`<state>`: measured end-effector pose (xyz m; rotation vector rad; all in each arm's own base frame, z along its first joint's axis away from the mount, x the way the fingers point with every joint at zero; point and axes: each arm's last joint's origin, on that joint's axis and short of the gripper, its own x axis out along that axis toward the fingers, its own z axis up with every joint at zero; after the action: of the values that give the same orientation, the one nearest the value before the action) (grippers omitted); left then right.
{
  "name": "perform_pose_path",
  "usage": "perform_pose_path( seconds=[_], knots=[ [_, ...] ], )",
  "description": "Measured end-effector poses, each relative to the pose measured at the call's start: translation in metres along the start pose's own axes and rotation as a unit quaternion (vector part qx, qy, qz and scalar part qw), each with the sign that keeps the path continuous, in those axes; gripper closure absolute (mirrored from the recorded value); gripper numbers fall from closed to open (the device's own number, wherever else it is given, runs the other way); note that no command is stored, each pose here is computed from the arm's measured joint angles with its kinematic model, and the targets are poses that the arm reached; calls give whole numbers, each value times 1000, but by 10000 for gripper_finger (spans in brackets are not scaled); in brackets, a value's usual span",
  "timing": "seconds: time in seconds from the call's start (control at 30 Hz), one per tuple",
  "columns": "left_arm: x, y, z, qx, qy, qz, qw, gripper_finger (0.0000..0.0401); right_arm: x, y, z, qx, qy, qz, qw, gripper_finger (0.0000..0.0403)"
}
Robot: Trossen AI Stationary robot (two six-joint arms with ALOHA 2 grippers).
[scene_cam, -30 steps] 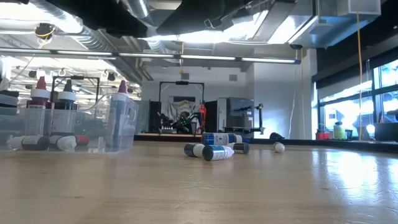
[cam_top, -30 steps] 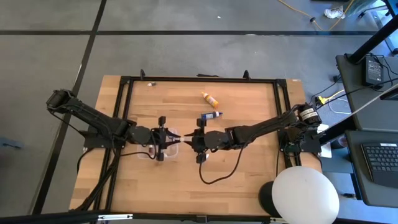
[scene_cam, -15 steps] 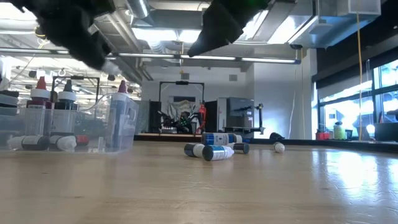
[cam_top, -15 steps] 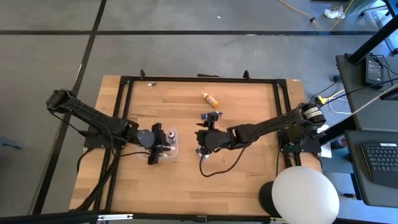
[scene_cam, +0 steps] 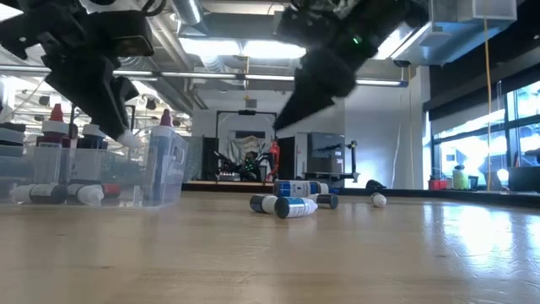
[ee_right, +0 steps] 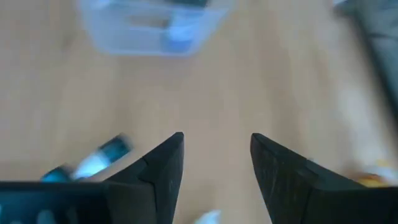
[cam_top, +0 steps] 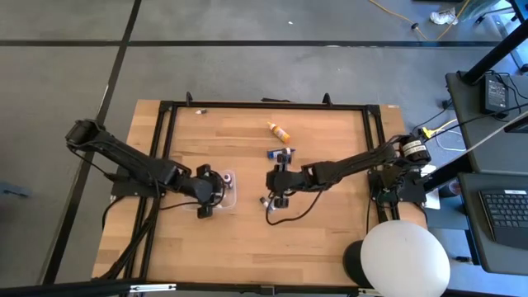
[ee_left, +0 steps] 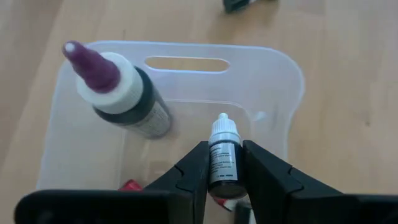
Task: Pick & Place food coloring
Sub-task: Put the small pink food coloring bottle into the transparent bin
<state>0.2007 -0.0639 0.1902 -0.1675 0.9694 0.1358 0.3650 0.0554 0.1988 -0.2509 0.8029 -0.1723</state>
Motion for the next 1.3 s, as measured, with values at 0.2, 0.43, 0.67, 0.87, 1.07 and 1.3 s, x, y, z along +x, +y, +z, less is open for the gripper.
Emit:
perform_pose_path(
  seconds=[0.2,0.43,0.67,0.87,1.07,1.3],
  knots=[
    [4,2,-1,9,-8,38,999,311,10,8,-15,45,-62,82,994,215],
    [4,1,-1,8,-5,27,1000,311,15,12,-33,73,-123,105,984,215],
    [4,1,-1,7,-5,26,1000,308,24,16,-40,94,-118,107,983,215],
    [4,1,-1,13,-3,24,1000,309,47,26,-45,86,-96,108,986,215],
    [4,1,-1,14,-2,24,1000,306,56,30,-44,79,-66,107,989,215],
    [4,1,-1,23,-2,23,999,300,56,35,-46,72,-48,111,990,215]
  ],
)
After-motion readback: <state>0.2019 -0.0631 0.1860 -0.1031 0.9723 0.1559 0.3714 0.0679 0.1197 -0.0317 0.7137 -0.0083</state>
